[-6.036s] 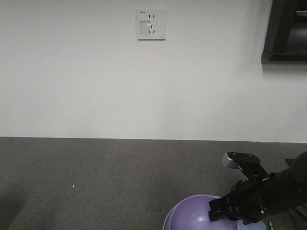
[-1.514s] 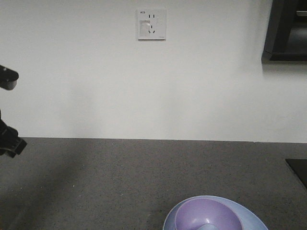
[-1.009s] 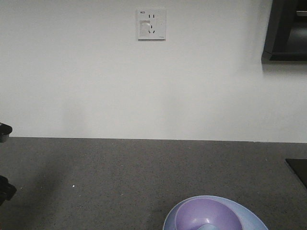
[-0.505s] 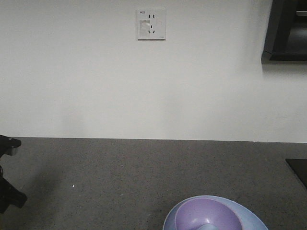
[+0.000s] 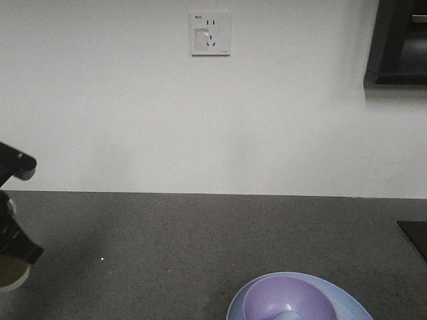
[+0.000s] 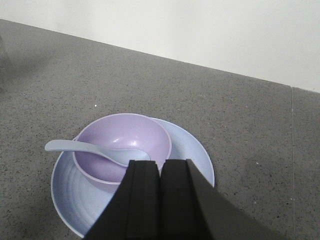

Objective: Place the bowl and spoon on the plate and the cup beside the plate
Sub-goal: 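Grasp the brown paper cup with the left gripper and carry it beside the plate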

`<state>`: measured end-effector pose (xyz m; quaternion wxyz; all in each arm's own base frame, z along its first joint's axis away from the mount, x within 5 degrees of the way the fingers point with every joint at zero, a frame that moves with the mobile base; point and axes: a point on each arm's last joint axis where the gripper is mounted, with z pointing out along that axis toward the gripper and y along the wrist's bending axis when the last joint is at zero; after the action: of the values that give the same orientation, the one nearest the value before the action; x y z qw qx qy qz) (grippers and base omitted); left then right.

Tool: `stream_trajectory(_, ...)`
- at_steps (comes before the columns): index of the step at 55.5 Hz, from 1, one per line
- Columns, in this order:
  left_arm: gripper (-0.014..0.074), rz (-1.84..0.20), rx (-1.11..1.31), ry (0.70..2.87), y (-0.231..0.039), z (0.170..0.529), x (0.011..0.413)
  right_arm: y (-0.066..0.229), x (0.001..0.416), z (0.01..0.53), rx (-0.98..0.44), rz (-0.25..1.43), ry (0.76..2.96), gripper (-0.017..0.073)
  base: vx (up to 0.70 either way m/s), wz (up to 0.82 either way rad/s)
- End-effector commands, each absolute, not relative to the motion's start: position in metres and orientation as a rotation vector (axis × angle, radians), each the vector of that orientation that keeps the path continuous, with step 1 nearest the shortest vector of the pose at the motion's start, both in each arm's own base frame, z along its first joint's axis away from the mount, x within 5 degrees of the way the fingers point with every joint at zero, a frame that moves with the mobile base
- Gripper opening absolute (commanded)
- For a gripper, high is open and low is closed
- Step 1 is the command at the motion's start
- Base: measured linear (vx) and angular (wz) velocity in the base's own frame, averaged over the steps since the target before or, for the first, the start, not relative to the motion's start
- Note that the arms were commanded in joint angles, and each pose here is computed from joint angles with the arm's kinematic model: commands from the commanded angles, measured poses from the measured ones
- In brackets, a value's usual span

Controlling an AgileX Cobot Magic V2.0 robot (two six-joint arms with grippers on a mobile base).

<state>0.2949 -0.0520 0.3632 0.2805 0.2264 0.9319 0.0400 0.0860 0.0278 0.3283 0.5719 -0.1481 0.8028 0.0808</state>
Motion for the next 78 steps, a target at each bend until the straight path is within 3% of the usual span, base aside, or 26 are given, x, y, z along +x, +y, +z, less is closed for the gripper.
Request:
stream_trajectory(1, -0.0004, 0.044, 0.669, 2.303, -0.076, 0.411, 0.281, 0.026, 0.088, 0.344, -0.307, 0.178, 1.783, -0.0008, 0.0, 0.0)
stream_trajectory(16, -0.0004, -0.089, 0.896, 2.141, -0.155, 0.44, 0.276, 0.026, 0.088, 0.344, -0.307, 0.178, 1.783, -0.0008, 0.0, 0.0)
stream_trajectory(26, -0.0004, -0.196, 1.06, 2.149, -0.214, 0.421, 0.277, 0.026, 0.088, 0.344, -0.307, 0.178, 1.783, -0.0008, 0.0, 0.0)
stream_trajectory(36, -0.0004, -0.219, 1.141, 2.197, -0.246, 0.394, 0.281, 0.026, 0.088, 0.344, -0.307, 0.178, 1.783, -0.0008, 0.0, 0.0)
stream_trajectory(45, -0.0004, -0.227, 1.199, 2.242, -0.265, 0.371, 0.285, 0.026, 0.088, 0.345, -0.312, 0.175, 1.78, -0.0008, 0.0, 0.0)
stream_trajectory(65, 0.0008, -0.236, 1.212, 2.315, -0.275, 0.347, 0.294, 0.027, 0.088, 0.346, -0.342, 0.165, 1.762, -0.0008, 0.0, 0.0)
stream_trajectory(78, 0.0127, -0.236, 1.221, 2.354, -0.28, 0.334, 0.298, 0.027, 0.088, 0.346, -0.342, 0.165, 1.762, -0.0008, 0.0, 0.0)
